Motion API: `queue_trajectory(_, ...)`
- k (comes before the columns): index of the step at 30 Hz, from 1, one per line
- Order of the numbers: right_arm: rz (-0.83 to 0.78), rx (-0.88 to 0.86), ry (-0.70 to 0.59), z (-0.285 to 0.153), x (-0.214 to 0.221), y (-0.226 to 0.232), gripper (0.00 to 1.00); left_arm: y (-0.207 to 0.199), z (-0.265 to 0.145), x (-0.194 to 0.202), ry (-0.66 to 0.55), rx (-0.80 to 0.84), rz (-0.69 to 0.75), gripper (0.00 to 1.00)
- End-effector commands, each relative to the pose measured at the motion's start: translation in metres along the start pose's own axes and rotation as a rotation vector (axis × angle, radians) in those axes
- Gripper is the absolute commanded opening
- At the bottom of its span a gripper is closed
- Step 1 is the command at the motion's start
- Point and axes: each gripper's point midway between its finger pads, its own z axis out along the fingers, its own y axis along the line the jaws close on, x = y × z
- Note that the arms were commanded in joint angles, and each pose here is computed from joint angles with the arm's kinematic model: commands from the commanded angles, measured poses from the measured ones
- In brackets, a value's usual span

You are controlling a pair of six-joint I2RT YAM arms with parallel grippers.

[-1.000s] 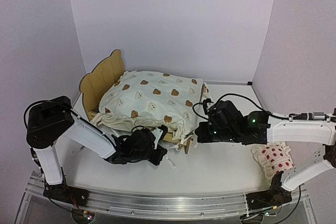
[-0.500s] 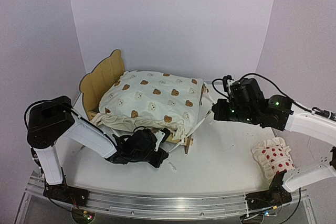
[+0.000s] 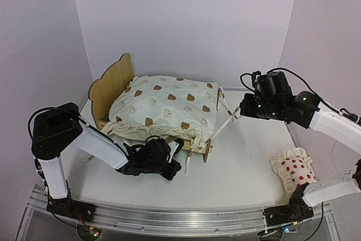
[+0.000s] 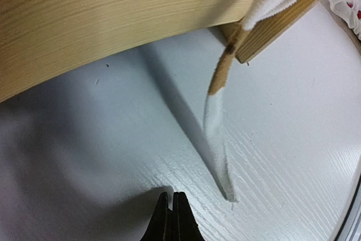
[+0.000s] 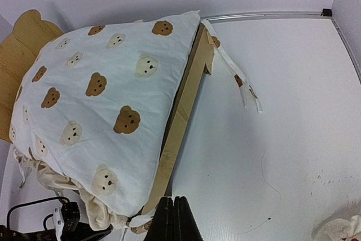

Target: Set up the pet bed

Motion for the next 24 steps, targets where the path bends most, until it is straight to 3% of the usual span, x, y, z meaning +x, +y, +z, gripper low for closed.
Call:
queue_trajectory(1,0.026,-0.009,-0.049,-0.001,-0.023,0.004,0.00,0.037,-0.011,0.041,0.154,-0.168,0.003,0.00)
queue_trajectory(7,0.043,-0.032,0.003,0.009,-0.008,0.007,0.00,0.030,-0.022,0.031,0.115,-0.132,0.042,0.01)
queue_trajectory(13,0.060,-0.053,0.038,0.016,0.004,0.010,0.00,-0.001,-0.021,0.000,0.039,-0.025,0.120,0.37)
queue_trajectory(16,0.064,-0.058,0.046,0.016,0.007,0.010,0.00,-0.016,-0.016,-0.017,0.007,0.005,0.161,0.48)
queue_trajectory(24,0.070,-0.072,0.061,0.016,0.013,0.010,0.00,-0.035,0.006,-0.055,-0.082,0.033,0.214,0.55)
